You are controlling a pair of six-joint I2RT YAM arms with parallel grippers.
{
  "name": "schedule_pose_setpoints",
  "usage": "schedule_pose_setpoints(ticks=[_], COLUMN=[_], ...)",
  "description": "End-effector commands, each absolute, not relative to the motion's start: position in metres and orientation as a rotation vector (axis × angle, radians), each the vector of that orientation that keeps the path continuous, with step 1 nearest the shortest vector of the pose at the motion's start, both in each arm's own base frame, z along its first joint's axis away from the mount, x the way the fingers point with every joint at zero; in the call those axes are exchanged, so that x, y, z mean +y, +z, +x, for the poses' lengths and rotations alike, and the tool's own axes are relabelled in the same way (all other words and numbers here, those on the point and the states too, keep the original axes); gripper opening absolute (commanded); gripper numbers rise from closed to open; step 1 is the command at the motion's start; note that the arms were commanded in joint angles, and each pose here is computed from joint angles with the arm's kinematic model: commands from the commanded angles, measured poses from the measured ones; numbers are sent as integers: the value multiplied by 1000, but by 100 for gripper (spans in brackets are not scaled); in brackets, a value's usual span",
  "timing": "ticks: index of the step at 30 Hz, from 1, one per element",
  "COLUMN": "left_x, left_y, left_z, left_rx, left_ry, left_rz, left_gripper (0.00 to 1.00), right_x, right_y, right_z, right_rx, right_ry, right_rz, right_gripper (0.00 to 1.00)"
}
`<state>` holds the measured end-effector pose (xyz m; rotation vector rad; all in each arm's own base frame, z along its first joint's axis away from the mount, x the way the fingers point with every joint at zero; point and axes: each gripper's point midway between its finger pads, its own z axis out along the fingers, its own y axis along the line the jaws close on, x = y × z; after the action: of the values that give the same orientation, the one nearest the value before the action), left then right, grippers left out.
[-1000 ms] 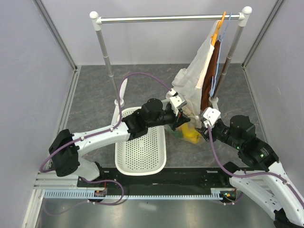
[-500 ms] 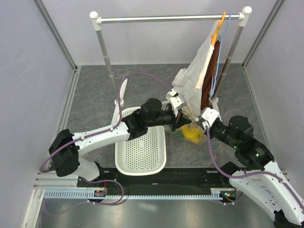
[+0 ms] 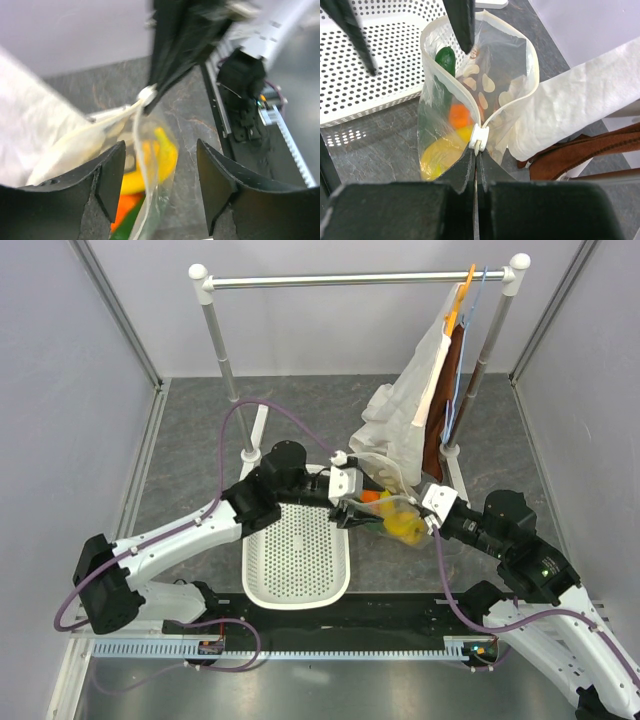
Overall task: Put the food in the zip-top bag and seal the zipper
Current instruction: Adjust the zipper food storage bag at the center of the board, then zip the zipper food storage bag at the center of the board.
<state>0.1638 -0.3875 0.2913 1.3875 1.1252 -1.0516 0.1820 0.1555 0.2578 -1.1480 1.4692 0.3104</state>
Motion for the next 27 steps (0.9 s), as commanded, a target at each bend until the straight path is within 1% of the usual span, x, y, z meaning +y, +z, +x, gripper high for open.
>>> schedule_pose_setpoints(ticks=[1,3,4,6,12,19,22,27], left_x=[-393,-399,-403,-411,-434,-444,-447,-451], left_y=[307,317,308,313,316,310,308,305], left_z=[134,132,133,132,145,154,156,161], left_rx=[709,631,628,562,590,637,658,683], left_ry=[-1019,-1025,-1038,-1019,-987,-990,-994,-988], left_rz=[1653,1693,1721,1733,1718,1716,1715,1712], left_gripper=[65,61,59,58,55,54,49,47], right_x=[161,161,161,161,160,161,160,159], right_y=[262,264,264,267,271,273,276,277], right_z=[176,175,176,175,173,170,169,167], right_rx=[1405,1397,1398,1390,1382,1367,1354,1347], right_ry=[326,324,321,319,324,329,321,321], right_rz=[-1204,-1208,-1211,-1215,-1216,-1225,-1224,-1234], right_gripper=[0,0,0,0,0,0,0,0])
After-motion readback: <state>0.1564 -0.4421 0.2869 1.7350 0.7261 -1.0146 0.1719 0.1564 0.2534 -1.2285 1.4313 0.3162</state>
